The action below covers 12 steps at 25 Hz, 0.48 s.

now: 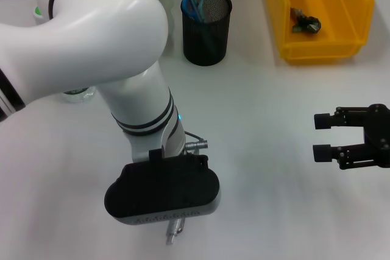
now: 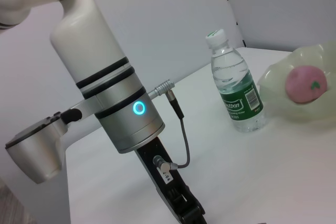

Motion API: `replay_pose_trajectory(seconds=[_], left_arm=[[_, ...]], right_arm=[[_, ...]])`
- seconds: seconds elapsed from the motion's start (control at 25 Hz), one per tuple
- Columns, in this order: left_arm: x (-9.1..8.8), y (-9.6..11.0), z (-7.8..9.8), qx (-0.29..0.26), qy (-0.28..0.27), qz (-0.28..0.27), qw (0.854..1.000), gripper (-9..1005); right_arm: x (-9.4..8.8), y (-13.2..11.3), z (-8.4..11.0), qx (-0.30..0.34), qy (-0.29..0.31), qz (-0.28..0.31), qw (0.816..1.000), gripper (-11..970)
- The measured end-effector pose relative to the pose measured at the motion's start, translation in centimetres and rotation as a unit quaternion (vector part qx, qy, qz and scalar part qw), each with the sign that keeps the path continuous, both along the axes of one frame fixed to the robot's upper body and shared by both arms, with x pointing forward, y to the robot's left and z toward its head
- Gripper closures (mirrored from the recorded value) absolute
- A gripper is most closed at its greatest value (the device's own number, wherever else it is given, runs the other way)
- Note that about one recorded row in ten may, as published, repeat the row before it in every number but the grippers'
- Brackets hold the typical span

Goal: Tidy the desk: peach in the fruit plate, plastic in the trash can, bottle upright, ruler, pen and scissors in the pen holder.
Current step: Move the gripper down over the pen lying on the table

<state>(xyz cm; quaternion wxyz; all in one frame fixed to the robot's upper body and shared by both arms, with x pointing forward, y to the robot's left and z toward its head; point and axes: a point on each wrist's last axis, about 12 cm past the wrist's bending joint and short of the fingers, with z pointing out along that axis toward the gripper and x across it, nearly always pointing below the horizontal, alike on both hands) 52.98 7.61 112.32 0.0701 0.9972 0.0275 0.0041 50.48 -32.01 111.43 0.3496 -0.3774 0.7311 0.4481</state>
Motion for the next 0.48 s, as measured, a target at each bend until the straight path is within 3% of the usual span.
replay_pose_trajectory(seconds=[0.2, 0.48], left_arm=[[-0.02, 0.00, -0.05, 0.000, 0.001, 0.001, 1.000, 641], [-0.03, -0.17, 0.05, 0.001, 0.000, -0.004, 1.000, 731]], right_arm=[[0.08, 0.05, 0.06, 0.000, -0.002, 0.001, 1.000, 157], [0.15, 0.12, 0.23, 0.004, -0.006, 0.003, 1.000, 157]])
